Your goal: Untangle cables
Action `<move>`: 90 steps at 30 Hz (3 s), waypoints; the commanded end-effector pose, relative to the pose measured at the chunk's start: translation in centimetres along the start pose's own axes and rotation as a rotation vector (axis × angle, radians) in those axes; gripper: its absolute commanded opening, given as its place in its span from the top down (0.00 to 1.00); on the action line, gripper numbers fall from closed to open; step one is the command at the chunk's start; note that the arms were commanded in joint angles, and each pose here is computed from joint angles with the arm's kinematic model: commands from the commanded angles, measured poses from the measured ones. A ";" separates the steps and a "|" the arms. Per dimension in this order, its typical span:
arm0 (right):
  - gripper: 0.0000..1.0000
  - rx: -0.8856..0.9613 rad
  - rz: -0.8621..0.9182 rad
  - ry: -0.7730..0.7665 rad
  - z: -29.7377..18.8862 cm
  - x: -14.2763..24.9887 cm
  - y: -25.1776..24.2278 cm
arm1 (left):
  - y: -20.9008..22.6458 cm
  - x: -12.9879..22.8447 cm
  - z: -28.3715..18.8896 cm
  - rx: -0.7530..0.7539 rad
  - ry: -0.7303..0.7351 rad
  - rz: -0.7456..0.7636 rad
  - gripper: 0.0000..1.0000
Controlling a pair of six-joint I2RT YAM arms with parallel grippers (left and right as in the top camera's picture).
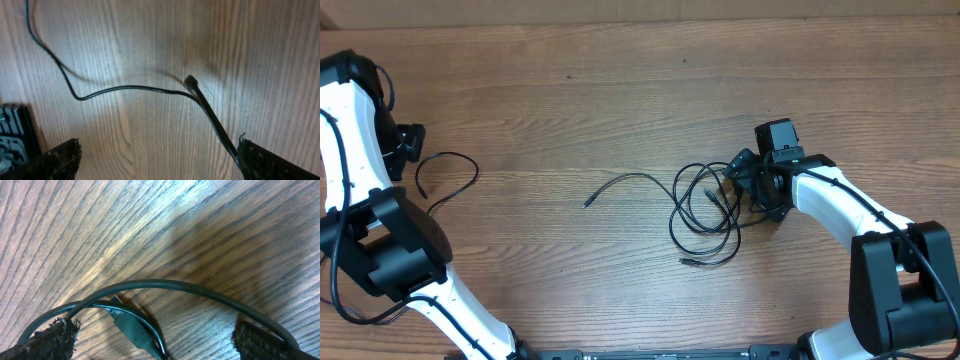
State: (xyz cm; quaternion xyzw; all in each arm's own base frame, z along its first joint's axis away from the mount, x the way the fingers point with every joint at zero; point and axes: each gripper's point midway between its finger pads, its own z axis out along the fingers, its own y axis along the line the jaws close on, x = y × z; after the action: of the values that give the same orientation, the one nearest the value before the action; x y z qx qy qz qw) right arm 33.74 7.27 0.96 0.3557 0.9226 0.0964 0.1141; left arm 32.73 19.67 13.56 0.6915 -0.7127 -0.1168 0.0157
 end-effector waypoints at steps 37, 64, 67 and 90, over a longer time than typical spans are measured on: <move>0.00 0.057 0.009 0.085 2.1 2.2 -2.1 | 10.5 18.3 -24.4 0.890 -0.366 0.817 0.00; 0.00 0.057 0.009 0.085 2.1 2.2 -2.1 | 13.2 23.1 -9.4 0.843 -0.231 1.028 0.00; 0.00 0.057 0.009 0.085 2.1 2.2 -2.1 | 16.3 22.3 -11.3 0.978 -0.286 0.994 0.00; 0.00 0.061 -0.232 0.152 1.2 2.8 -2.1 | 22.7 20.6 -11.4 1.108 -0.491 1.102 0.01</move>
State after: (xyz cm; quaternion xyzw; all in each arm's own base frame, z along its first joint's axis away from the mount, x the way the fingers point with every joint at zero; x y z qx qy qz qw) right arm 33.01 7.71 0.91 0.2896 0.9470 0.0971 0.0992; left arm 11.69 -2.15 26.02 0.1156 -0.8874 0.1385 -0.4243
